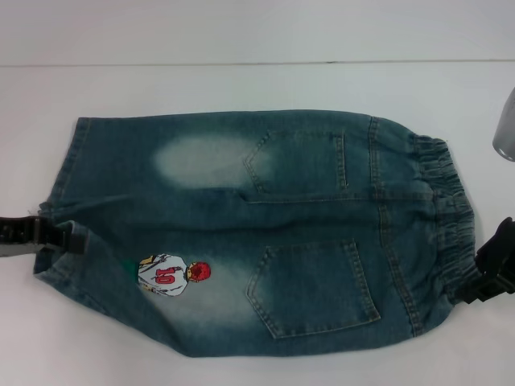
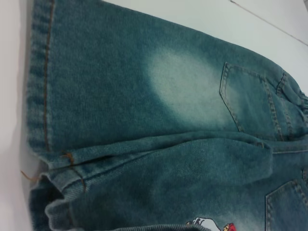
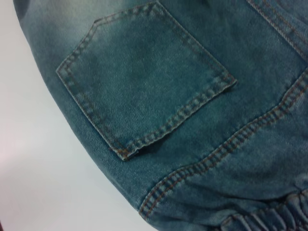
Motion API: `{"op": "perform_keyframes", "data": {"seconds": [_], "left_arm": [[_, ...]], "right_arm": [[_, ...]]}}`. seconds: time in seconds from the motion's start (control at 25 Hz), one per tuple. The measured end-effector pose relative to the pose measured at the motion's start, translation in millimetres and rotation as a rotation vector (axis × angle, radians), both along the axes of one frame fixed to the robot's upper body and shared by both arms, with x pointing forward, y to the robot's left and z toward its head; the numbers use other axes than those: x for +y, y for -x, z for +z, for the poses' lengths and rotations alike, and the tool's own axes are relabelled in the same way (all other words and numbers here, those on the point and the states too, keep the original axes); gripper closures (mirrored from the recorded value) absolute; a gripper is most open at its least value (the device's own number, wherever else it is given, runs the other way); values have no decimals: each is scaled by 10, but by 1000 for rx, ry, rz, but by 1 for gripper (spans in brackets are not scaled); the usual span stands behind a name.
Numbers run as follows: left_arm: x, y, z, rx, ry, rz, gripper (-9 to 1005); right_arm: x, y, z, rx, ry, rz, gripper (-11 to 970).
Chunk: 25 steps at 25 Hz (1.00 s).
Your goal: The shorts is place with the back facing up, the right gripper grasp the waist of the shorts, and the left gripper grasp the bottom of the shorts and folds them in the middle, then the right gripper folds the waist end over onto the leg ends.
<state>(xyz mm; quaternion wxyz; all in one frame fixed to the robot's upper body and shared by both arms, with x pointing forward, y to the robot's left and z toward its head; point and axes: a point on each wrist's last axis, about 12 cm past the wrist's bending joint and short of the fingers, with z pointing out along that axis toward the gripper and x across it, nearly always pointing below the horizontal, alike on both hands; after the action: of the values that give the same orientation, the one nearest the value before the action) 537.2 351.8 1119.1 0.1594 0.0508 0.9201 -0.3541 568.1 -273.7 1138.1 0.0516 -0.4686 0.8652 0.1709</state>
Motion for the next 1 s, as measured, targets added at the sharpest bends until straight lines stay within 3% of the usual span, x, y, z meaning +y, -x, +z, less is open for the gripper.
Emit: {"op": "perform_keyframes", "data": {"seconds": [0.28, 0.52, 0.76, 1.0], "left_arm": [[-2, -3, 4, -4, 4, 1, 980], [-3, -18, 20, -26, 25, 16, 980], [56, -17, 16, -86, 72, 91, 981], [35, -133, -35, -135, 87, 162, 969]], "right_arm": [[-18, 4, -7, -2, -2, -9, 748], [-69, 3, 1, -24, -41, -34, 907], [-247, 20, 29, -90, -182, -128, 908], [-451, 50, -66, -199, -467, -310, 909]]}}
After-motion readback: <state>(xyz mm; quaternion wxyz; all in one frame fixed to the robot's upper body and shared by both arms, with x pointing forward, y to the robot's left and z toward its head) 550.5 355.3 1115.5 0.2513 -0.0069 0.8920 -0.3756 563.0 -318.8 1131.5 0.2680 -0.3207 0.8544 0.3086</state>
